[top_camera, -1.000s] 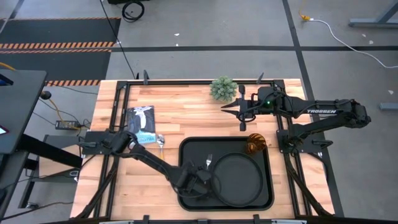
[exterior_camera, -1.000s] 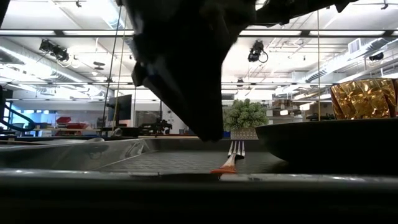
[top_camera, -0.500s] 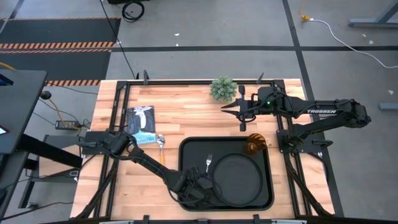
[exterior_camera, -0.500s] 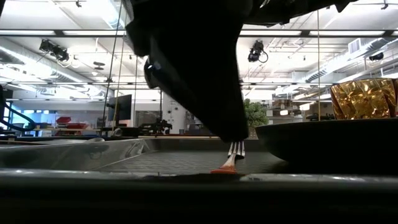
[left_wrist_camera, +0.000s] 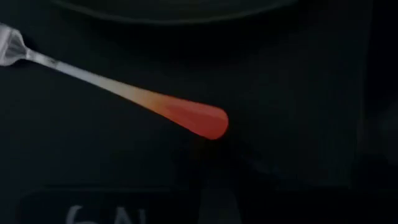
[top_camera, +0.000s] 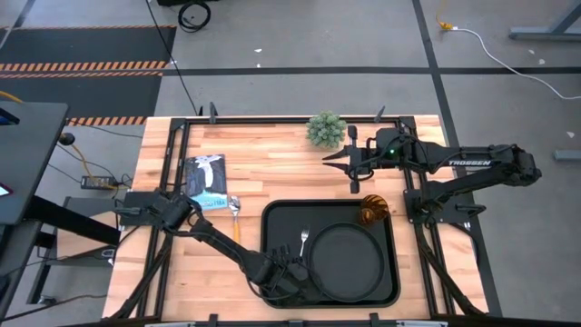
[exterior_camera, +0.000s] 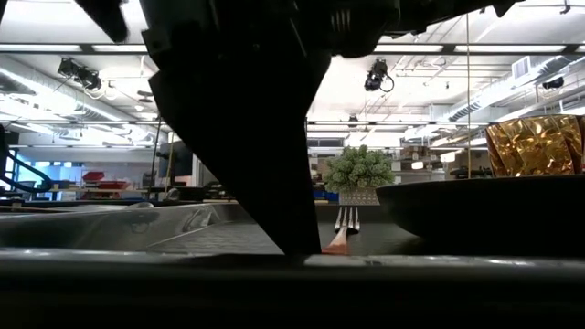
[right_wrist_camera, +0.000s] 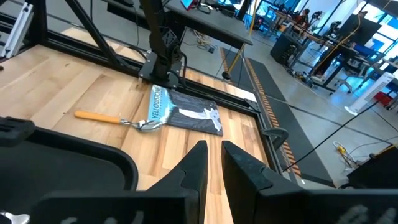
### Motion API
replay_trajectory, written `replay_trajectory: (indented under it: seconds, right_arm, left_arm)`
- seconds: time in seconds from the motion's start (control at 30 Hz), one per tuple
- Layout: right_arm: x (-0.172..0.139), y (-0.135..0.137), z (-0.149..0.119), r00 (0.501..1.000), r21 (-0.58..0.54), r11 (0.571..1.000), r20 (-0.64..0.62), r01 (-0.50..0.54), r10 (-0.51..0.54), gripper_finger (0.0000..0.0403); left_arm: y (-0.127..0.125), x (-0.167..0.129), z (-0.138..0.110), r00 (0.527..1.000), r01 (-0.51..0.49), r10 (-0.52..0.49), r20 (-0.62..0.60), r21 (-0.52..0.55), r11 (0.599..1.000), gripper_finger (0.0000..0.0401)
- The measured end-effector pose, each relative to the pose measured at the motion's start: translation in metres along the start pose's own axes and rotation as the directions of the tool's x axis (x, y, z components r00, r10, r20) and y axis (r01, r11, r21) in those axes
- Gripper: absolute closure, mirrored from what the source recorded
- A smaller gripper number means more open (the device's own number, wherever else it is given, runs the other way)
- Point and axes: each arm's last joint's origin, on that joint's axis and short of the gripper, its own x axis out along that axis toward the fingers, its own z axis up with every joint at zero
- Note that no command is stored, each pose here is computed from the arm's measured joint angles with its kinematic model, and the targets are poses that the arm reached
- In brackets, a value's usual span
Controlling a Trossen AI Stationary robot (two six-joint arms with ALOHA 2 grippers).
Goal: Pick and place plate/cup/fork/spoon on tray
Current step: Put the orange fork on the black tray to the left of the black plate
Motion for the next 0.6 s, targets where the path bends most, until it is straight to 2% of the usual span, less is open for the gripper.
replay_trajectory:
  seconds: [0.6]
  right_arm:
    - [0.0000,0.0007,0.0006,1.000,0.001,1.000,0.013,-0.023,0.023,0.0349]
  left_arm:
    - [-0.0012,0.0006,0.0078,0.994,-0.030,0.030,0.110,-0.001,1.000,0.0321]
